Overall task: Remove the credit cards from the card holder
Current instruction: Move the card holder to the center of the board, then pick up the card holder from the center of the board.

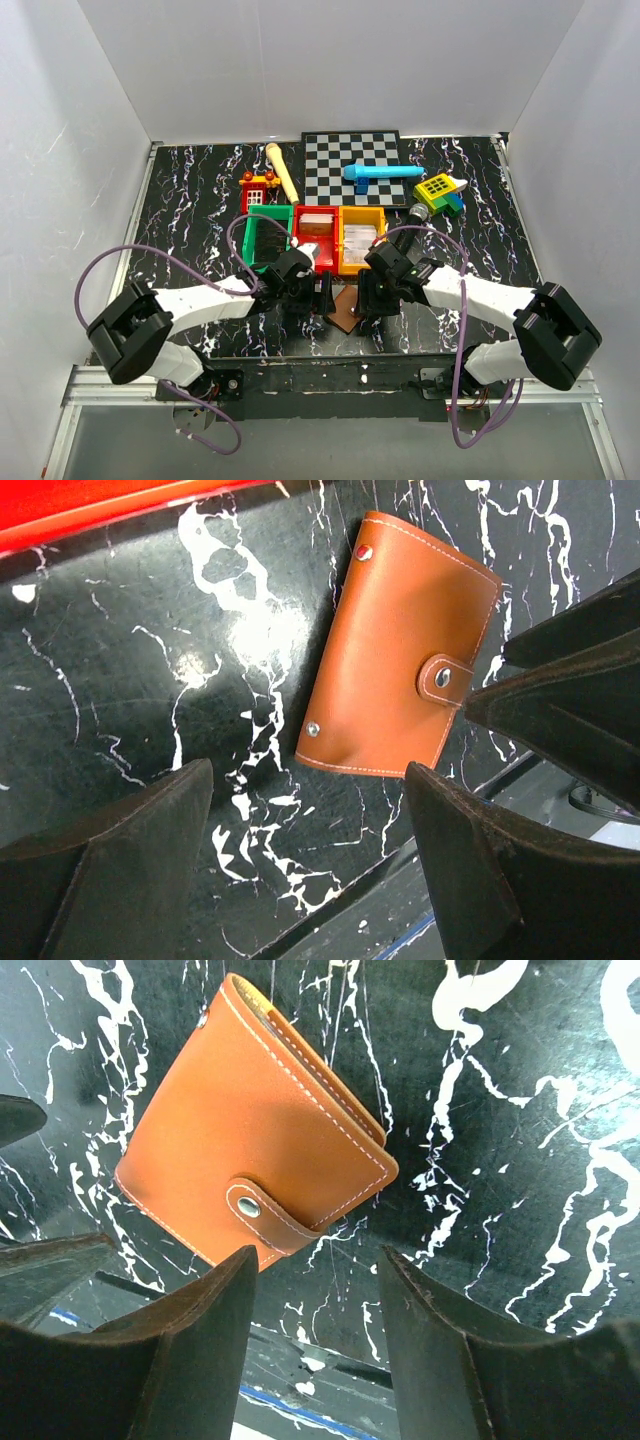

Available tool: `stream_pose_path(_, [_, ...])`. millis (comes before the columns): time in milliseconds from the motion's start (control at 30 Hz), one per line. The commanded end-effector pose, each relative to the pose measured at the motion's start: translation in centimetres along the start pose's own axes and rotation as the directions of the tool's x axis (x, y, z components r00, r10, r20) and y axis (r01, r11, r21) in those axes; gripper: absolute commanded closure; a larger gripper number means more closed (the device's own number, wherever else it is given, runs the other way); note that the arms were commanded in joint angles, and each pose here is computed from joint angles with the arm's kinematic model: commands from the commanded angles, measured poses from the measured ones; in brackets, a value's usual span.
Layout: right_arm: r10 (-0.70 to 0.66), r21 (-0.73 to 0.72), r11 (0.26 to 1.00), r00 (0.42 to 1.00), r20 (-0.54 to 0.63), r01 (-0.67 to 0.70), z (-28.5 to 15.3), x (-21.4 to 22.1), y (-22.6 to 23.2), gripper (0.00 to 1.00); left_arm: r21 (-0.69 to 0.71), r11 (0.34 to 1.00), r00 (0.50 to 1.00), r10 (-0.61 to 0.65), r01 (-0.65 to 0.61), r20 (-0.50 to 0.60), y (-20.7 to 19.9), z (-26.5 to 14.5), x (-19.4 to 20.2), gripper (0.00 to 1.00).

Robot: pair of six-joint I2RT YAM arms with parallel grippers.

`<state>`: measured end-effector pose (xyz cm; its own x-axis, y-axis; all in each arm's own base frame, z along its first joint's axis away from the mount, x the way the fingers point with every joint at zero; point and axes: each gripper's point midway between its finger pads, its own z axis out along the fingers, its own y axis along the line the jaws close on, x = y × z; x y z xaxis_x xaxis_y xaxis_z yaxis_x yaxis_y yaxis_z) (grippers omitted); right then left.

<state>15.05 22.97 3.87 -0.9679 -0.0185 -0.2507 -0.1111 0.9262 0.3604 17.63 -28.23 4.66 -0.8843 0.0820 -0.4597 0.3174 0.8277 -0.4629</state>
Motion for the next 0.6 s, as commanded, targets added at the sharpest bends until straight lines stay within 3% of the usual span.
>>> stream_pose_path(0, [0.014,0.037,0.999,0.999,0.03,-0.015,0.4,-0.5,-0.6,0.4,0.048,0.998,0.999,0.035,-0.037,0.041,-1.9,0.7,-1.7,0.22])
stream_pose_path(367, [0.005,0.025,1.0,1.0,0.02,-0.006,0.9,-0.7,-0.2,0.43,0.032,0.998,0.998,0.049,-0.048,-0.026,-1.9,2.8,-0.3,0.25])
stream_pose_path(567, [-0.023,0.0,1.0,1.0,-0.02,0.023,1.1,-0.5,0.6,0.45,0.034,0.998,0.997,0.061,-0.06,-0.046,-1.6,2.5,0.9,0.38])
